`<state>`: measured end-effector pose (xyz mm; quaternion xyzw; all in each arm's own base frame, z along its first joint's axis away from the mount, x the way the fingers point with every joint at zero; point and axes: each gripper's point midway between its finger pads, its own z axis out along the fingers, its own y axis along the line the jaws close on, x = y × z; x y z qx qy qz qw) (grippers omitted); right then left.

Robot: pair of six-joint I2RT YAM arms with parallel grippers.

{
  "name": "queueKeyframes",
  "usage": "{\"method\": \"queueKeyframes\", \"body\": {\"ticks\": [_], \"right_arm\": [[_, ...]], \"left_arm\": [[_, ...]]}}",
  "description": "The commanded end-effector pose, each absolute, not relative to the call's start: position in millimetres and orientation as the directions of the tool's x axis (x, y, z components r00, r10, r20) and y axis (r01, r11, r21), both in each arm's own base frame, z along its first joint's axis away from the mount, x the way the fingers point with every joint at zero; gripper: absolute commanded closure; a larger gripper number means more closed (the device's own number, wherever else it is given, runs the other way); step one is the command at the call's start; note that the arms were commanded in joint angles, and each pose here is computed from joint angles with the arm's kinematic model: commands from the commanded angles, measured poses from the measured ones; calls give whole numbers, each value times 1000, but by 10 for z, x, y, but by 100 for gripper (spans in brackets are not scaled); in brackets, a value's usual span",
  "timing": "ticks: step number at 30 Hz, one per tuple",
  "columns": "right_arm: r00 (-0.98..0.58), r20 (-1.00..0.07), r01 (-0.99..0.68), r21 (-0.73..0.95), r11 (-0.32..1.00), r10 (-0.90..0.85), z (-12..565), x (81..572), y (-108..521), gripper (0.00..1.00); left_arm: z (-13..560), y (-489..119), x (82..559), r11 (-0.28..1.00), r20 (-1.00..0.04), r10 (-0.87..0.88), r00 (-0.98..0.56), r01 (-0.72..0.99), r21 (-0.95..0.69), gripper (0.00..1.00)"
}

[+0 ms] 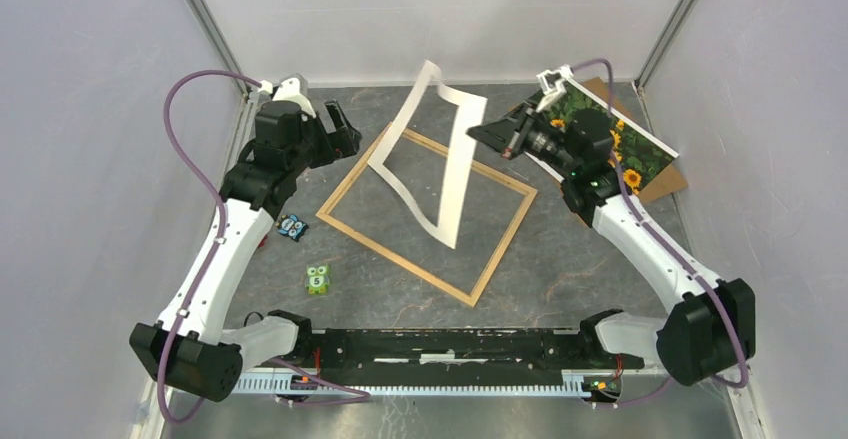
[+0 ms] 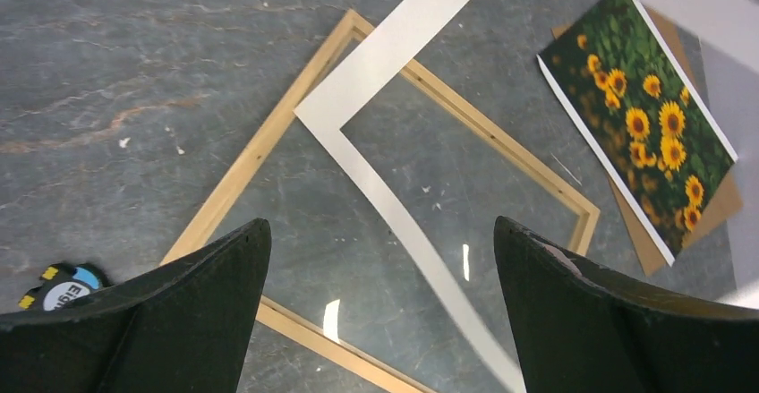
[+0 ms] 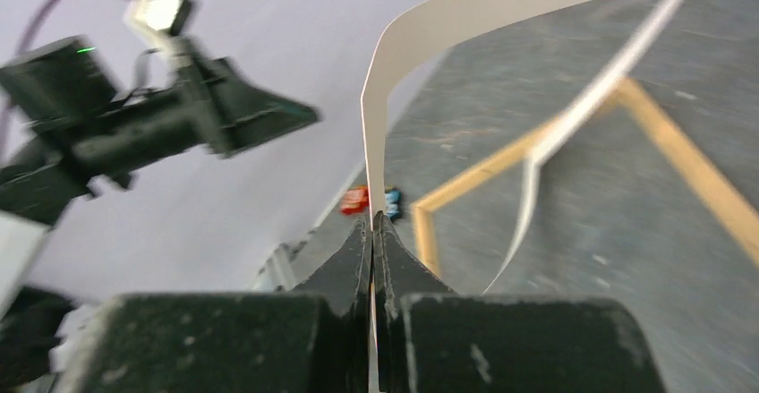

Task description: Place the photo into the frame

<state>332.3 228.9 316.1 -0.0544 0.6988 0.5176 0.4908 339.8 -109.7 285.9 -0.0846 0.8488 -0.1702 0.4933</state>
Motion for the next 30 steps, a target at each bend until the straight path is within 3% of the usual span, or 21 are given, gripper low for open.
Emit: {"method": "queueKeyframes", "body": {"ticks": [1,7,9,13,18,24,30], "right_arm": [[-512,-766,-715,631,301,389,3826,3035,2833,100],[-553,-713,-760,644,90,432,4329,2718,3013,100],[-583,-682,-729,679,87,442,4261,2720,2975,100],[-652,-579,-600,789,134,490,3780,2863,2703,100],[-700,-488,-392,873,291,522,2783,3057,2336,100],[-677,-473,-205,857,473,563,1834,3247,1923,100],[-691,-432,-61,834,548,579,1224,3247,1705,100]], "left_arm": [[2885,-940,3458,934,-823,-328,-464,-30,-356,0],[2852,-948,3479,930,-817,-335,-469,-27,-366,0],[2842,-950,3485,929,-814,-337,-472,-25,-370,0],[2831,-977,3492,925,-809,-340,-479,-16,-379,0],[2820,-1012,3493,922,-804,-339,-488,-2,-388,0],[2797,-1064,3502,915,-796,-344,-498,14,-404,0],[2799,-1064,3501,914,-797,-345,-497,15,-405,0]]}}
